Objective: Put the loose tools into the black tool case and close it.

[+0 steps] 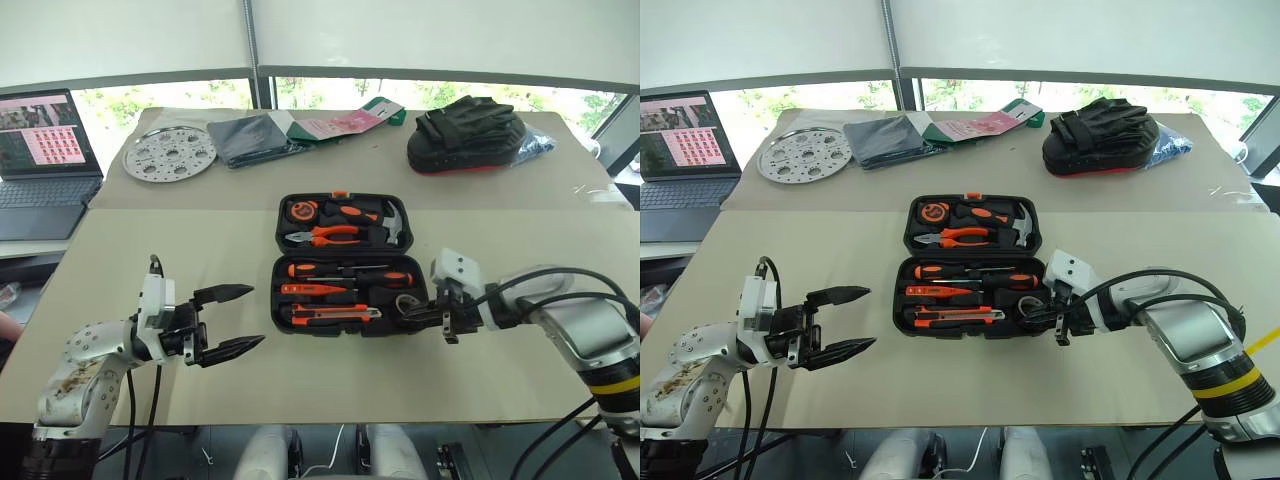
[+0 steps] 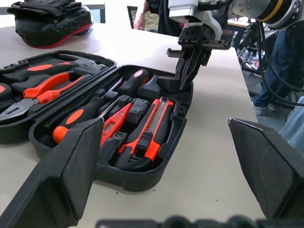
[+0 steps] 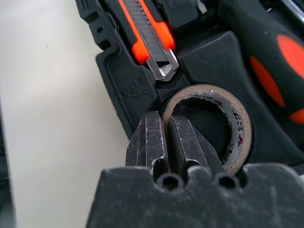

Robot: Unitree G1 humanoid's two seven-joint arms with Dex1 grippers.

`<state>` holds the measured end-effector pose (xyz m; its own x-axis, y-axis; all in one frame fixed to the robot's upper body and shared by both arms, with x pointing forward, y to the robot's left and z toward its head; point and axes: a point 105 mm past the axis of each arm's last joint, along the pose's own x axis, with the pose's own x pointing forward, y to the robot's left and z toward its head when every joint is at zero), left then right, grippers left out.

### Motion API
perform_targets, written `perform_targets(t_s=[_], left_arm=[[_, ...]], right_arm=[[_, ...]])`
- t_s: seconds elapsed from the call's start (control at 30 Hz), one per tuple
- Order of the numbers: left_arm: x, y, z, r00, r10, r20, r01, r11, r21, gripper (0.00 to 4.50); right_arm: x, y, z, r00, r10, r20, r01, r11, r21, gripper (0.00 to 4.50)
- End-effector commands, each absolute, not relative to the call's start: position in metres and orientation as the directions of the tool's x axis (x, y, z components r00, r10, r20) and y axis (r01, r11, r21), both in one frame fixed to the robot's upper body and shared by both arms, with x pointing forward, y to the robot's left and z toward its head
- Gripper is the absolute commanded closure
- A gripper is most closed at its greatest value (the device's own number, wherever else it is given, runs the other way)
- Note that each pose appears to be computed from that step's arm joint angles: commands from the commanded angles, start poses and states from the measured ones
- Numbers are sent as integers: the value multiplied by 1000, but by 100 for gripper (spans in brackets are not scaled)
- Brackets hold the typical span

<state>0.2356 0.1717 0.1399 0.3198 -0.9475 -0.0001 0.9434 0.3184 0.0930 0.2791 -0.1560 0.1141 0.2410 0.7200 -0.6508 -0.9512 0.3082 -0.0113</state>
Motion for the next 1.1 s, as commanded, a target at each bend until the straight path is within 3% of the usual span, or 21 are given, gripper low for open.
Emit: perform_targets(t_s=[0.03,0.2,0.33,0.47,0.5,0.53,0.67,0.73,0.87,0.9,1.1], left_arm=[[232,169,152,312,-950,29,940,313,135,0],[238,172,155,354,-935,34,927,355,120,0],[244,177,153,406,-914,15,908,405,109,0],[273,192,147,557,-830,-24,829,554,77,0],[289,198,145,637,-770,-33,770,633,85,50],[301,200,142,688,-724,-45,725,683,88,69],[328,194,130,758,-644,-102,651,758,48,206],[338,189,123,768,-625,-138,634,773,30,279],[352,177,116,768,-618,-168,631,775,34,423],[357,170,115,758,-629,-169,642,766,31,440],[368,141,109,696,-693,-187,709,704,30,440]], right_arm=[[278,-159,121,242,695,-677,-957,286,-48,346],[261,-148,159,90,840,-535,-991,130,37,177],[271,-169,179,147,874,-464,-984,176,20,177],[304,-197,192,360,864,-352,-929,367,-50,177],[317,-209,186,451,814,-365,-890,439,-121,227],[329,-218,180,531,764,-367,-847,496,-192,250],[360,-232,166,701,639,-317,-713,616,-335,377],[370,-233,159,734,605,-308,-678,626,-386,446],[383,-224,142,736,597,-318,-675,614,-409,450],[386,-216,136,720,613,-325,-691,597,-407,450],[389,-182,120,629,692,-354,-774,516,-368,450]])
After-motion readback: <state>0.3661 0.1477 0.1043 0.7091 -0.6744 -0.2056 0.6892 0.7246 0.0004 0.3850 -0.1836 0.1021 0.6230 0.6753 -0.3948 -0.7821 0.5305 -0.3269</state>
